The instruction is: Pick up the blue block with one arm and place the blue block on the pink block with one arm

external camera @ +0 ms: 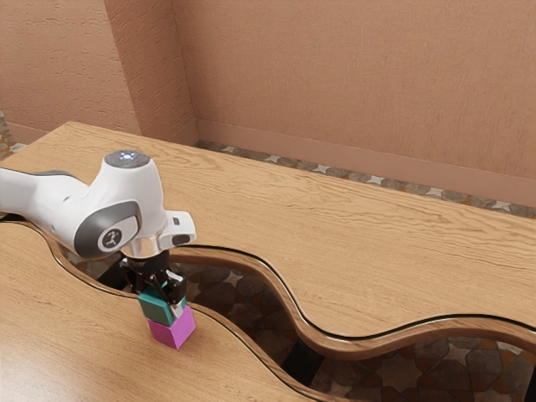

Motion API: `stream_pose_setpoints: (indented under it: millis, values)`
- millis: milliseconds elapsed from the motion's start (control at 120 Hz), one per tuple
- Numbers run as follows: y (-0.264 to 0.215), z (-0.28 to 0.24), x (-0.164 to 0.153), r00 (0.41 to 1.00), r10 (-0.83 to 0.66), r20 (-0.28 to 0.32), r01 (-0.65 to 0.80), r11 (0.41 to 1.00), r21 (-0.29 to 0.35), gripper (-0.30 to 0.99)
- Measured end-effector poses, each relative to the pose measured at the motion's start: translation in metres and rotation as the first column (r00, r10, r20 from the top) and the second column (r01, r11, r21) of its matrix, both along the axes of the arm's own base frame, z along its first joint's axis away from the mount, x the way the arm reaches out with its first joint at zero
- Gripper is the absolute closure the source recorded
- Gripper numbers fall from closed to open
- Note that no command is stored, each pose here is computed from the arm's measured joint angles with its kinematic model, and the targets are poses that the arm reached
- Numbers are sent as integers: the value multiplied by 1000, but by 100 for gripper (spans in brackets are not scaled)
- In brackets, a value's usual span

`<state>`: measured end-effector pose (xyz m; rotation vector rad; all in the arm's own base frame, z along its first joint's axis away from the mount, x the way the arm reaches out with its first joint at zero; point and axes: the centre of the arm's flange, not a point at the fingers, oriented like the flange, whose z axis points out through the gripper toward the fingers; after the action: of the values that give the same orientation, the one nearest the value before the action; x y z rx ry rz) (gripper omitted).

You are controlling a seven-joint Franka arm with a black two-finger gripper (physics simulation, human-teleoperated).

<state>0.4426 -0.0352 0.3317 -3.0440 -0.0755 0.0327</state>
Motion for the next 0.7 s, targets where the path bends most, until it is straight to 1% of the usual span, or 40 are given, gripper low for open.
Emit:
stream_pose_setpoints:
  millis: [108,208,483,517,608,650,700]
  values:
    - [-2,-1,0,1000,-3,-4,3,1000,1,47]
    - [-4,-2,-1,1000,-8,-8,8,1000,-11,27]
    - [-6,0,-1,999,-45,-12,44,998,-34,9]
    - [-6,10,-1,999,-49,11,49,998,-34,8]
    - [-8,67,-5,989,-65,136,70,997,-27,5]
    - [-11,80,-7,984,-76,164,81,996,-23,4]
    - [-14,89,-7,980,-87,181,92,996,-21,3]
